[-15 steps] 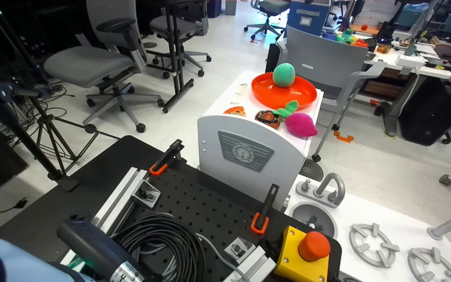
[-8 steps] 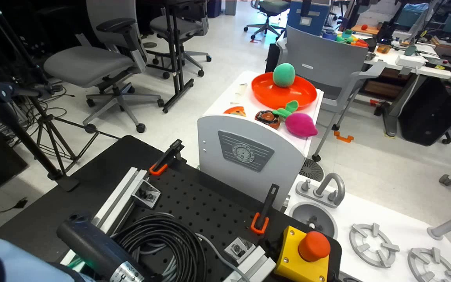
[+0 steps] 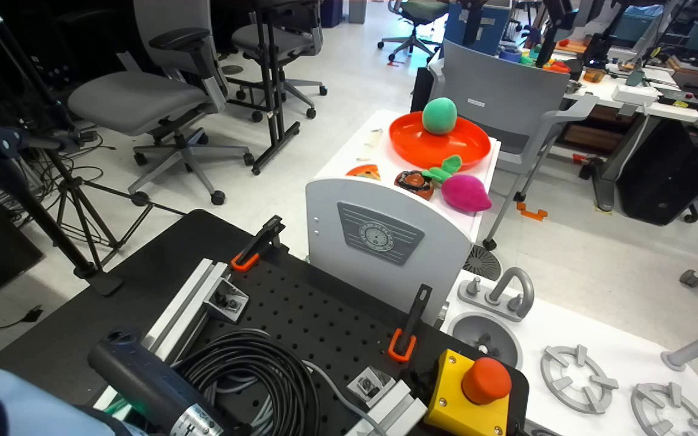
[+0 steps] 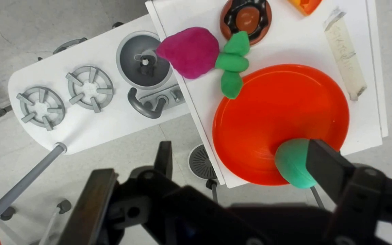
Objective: Pick up the purple toy and put it in the orange plate.
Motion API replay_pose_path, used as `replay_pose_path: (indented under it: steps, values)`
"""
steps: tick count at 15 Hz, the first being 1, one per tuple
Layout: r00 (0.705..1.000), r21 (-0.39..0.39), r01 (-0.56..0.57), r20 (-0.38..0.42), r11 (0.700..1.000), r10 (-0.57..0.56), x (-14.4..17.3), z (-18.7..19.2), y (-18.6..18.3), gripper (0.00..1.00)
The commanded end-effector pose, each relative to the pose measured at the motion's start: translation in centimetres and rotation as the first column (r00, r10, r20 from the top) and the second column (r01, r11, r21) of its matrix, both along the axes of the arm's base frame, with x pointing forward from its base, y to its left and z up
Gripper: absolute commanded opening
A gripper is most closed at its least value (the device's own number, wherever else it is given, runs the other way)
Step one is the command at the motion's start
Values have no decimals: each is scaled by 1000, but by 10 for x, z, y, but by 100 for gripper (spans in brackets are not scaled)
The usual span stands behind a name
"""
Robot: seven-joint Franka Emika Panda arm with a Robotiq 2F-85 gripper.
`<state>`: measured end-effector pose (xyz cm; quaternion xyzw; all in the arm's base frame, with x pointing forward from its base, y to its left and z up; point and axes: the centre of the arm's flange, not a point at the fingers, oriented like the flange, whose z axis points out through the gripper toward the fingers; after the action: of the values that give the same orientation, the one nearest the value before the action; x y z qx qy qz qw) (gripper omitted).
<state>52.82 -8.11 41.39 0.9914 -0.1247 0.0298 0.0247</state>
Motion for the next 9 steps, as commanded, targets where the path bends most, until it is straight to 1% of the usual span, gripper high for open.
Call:
replay_pose_path:
  steps: [1, 5, 9]
  values:
    - [1000, -9, -14, -16, 1000, 14, 4, 0, -3, 100]
    - [1000, -7, -15, -22, 1000, 14, 4, -2, -4, 100]
    - [999, -31, -15, -52, 999, 13, 2, -5, -4, 100]
